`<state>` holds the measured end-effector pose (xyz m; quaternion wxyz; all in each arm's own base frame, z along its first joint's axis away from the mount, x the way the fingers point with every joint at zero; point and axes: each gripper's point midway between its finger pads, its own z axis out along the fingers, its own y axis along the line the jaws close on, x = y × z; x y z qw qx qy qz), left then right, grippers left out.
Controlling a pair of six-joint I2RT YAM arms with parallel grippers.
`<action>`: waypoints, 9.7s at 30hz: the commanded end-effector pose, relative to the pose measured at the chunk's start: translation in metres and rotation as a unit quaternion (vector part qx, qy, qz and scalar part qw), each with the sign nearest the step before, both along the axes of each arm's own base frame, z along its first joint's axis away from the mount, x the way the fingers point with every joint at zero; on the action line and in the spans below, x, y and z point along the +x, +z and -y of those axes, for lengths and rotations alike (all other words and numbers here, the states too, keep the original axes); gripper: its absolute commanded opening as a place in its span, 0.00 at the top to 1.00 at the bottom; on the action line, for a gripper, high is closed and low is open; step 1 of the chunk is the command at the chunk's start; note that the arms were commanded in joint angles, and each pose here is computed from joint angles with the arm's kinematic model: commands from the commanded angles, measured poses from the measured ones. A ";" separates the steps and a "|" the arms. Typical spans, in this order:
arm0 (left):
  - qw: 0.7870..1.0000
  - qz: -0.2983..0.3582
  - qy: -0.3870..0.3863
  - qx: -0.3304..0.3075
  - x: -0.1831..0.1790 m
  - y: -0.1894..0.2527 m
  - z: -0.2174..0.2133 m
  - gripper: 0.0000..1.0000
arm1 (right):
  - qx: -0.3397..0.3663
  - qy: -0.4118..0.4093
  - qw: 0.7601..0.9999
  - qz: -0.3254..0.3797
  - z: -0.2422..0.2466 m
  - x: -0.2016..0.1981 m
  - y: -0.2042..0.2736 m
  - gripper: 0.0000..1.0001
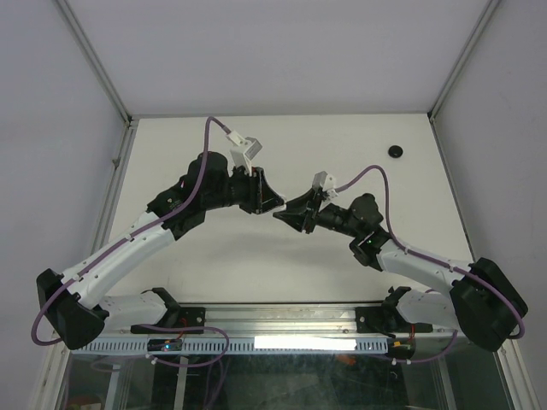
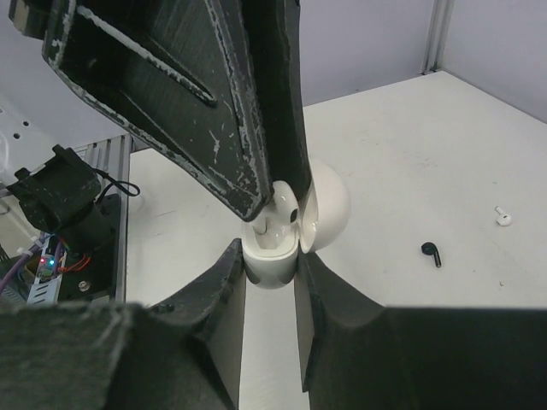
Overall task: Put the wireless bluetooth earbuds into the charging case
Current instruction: Place the earbud in the charging case, then pick up the earbud from the center of the board, then place the earbud at the center of the board, then pick up the earbud from the center of the board, then place the earbud in the charging case.
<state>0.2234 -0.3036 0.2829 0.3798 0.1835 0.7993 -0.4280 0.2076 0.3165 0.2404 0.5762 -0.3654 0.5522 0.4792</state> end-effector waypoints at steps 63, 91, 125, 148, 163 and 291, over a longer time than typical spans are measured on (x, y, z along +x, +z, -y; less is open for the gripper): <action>0.921 -0.003 0.300 0.250 0.285 -0.155 -0.104 0.50 | -0.070 -0.204 0.976 0.040 0.065 0.036 -0.017 1.00; 0.909 -0.031 0.289 0.298 0.330 -0.234 -0.113 0.64 | -0.068 -0.192 0.978 0.041 0.058 0.038 -0.015 1.00; 0.960 -0.030 0.058 0.271 0.108 -0.175 -0.024 0.79 | -0.060 -0.220 0.974 -0.014 0.080 0.025 -0.027 1.00; 0.926 -0.059 0.071 0.367 0.028 -0.247 -0.036 0.58 | -0.075 -0.214 0.973 -0.045 0.079 0.022 -0.051 1.00; 0.901 -0.053 0.130 0.410 0.028 -0.244 -0.071 0.52 | -0.058 -0.209 0.975 -0.039 0.077 0.021 -0.044 1.00; 0.859 0.475 -0.039 0.184 0.003 0.024 0.021 0.81 | 0.022 -0.090 0.996 0.014 0.039 -0.001 0.021 1.00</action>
